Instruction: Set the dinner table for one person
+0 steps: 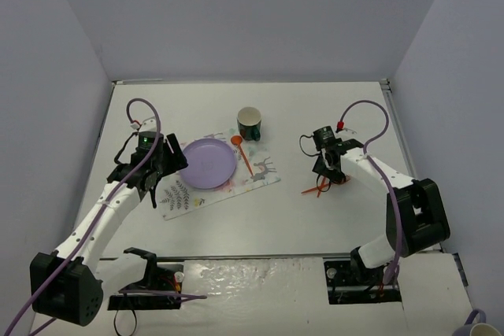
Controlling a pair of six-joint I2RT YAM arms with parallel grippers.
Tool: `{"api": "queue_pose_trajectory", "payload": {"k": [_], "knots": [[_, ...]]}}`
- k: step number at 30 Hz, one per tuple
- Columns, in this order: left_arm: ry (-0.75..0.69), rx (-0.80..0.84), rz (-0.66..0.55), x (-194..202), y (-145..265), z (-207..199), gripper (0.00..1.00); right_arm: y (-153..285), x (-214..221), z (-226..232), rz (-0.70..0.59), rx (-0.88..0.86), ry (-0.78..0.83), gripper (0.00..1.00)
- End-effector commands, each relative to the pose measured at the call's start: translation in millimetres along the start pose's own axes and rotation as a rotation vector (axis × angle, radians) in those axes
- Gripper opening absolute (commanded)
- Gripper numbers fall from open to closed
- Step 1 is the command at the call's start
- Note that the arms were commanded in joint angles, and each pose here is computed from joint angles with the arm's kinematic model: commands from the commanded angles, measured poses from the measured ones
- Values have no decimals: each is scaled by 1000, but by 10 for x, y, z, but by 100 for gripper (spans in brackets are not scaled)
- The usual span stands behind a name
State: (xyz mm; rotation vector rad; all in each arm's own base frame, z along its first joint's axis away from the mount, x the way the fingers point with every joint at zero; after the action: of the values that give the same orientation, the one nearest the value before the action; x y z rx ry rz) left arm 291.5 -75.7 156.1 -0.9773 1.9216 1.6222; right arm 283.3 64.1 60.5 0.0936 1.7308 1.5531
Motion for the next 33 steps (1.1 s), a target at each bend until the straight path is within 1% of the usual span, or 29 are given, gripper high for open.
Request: {"api": "queue_pose_trajectory", "payload": {"k": [1, 3, 15, 17, 19, 20, 21, 22, 24, 28, 31, 33], "knots": [[6, 19, -58, -169, 5, -51, 59, -164, -75, 76, -7, -27, -15, 40], [5, 16, -56, -166, -11, -48, 59, -222, -89, 116, 3, -54, -20, 39], [8, 9, -43, -148, -79, -49, 59, -581, -21, -10, 50, -13, -21, 38], [6, 10, -40, -146, -92, -53, 59, -634, -2, -14, 51, -9, -22, 36], [7, 10, -37, -141, -99, -54, 59, -688, 35, -11, 63, -4, -19, 31], [7, 9, -38, -143, -103, -53, 59, -701, 75, 15, 83, -18, -17, 11], [7, 8, -38, -143, -102, -52, 59, -713, 98, 49, 95, -34, -18, 5], [7, 8, -38, -143, -101, -50, 59, -725, 117, 82, 106, -50, -19, 1], [7, 6, -39, -144, -100, -47, 59, -718, 139, 129, 122, -73, -23, 0], [7, -1, -42, -148, -98, -35, 59, -512, 0, 307, 88, -161, -9, 0], [10, -2, -44, -152, -108, -36, 59, -82, -208, 598, -4, -267, 32, 0], [14, 4, -44, -156, -116, -50, 59, 265, -303, 825, -78, -341, 86, 0]]}}
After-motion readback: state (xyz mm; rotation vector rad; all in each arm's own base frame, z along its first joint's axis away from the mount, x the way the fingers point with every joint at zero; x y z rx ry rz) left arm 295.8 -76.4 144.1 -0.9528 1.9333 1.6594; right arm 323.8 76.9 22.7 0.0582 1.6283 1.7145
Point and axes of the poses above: each gripper's point midway between its finger pads, its own y axis back along the fingers, its own z axis along the line the jaws close on, x = y × z, the point moved 1 cm from there along y, back along the fingers, and after that the axes turned 8 degrees about -y, right-handed, at the moved point
